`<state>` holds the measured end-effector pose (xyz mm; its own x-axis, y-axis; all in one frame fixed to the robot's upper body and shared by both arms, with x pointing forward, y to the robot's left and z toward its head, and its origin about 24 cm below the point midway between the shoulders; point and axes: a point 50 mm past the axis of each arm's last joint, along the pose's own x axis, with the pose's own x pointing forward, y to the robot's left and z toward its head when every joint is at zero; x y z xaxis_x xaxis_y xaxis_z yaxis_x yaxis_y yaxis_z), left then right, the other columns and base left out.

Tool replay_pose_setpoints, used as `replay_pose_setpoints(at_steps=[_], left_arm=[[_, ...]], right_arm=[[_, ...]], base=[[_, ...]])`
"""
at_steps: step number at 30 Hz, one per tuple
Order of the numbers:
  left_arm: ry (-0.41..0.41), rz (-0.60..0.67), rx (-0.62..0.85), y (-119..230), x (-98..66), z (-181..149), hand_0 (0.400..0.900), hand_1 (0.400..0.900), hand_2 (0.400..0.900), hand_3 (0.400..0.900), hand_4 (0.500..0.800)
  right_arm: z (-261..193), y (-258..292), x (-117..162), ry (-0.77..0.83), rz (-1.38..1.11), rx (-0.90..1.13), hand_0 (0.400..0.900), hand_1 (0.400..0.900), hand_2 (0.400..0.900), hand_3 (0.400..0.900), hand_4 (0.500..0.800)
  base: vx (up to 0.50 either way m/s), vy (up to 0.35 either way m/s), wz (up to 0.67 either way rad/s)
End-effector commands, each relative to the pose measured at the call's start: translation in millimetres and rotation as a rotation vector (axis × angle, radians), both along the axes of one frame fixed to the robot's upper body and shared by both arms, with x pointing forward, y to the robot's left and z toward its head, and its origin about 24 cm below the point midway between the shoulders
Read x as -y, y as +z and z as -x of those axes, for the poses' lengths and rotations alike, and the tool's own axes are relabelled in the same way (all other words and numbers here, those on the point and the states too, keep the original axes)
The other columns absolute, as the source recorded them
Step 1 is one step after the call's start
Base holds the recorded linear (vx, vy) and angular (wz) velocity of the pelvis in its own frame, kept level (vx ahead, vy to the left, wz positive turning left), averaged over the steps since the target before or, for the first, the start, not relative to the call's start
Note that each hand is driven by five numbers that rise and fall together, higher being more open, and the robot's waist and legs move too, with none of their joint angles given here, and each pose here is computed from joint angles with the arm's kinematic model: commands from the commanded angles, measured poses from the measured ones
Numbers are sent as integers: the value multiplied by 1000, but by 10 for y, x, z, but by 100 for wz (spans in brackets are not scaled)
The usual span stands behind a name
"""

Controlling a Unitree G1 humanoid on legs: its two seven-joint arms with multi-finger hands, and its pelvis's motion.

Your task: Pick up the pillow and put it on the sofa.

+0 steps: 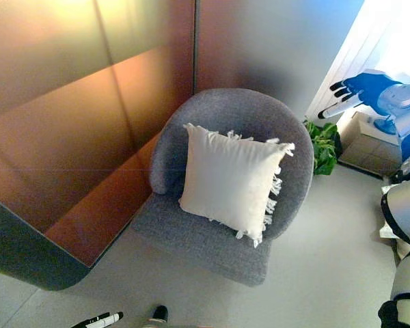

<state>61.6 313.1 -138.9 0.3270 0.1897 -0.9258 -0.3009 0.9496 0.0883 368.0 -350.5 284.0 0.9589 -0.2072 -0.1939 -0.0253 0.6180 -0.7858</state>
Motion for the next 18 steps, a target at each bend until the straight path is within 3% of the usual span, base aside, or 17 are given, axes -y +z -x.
replay_pose_setpoints(at_steps=[1,6,9,13,18], left_arm=[[-31,-46,27,86,-161,-5,900,900,900,900,800],[-11,-12,32,-4,3,87,900,900,900,900,800],[19,15,60,-45,102,77,900,900,900,900,800],[26,21,94,-43,129,6,900,900,900,900,800],[34,34,128,-33,144,-74,900,900,900,900,800]], right_arm=[[345,578,376,-184,-56,246,900,900,900,900,800],[580,246,735,-269,-276,353,900,900,900,900,800],[750,-442,930,-308,-417,403,900,900,900,900,800],[1045,-1512,906,-384,-545,356,900,900,900,900,800],[1303,-2285,700,-465,-642,251,900,900,900,900,800]], base=[[-67,53,-24],[-63,75,-23],[-72,55,-25],[-51,18,-21],[-10,11,-17]])
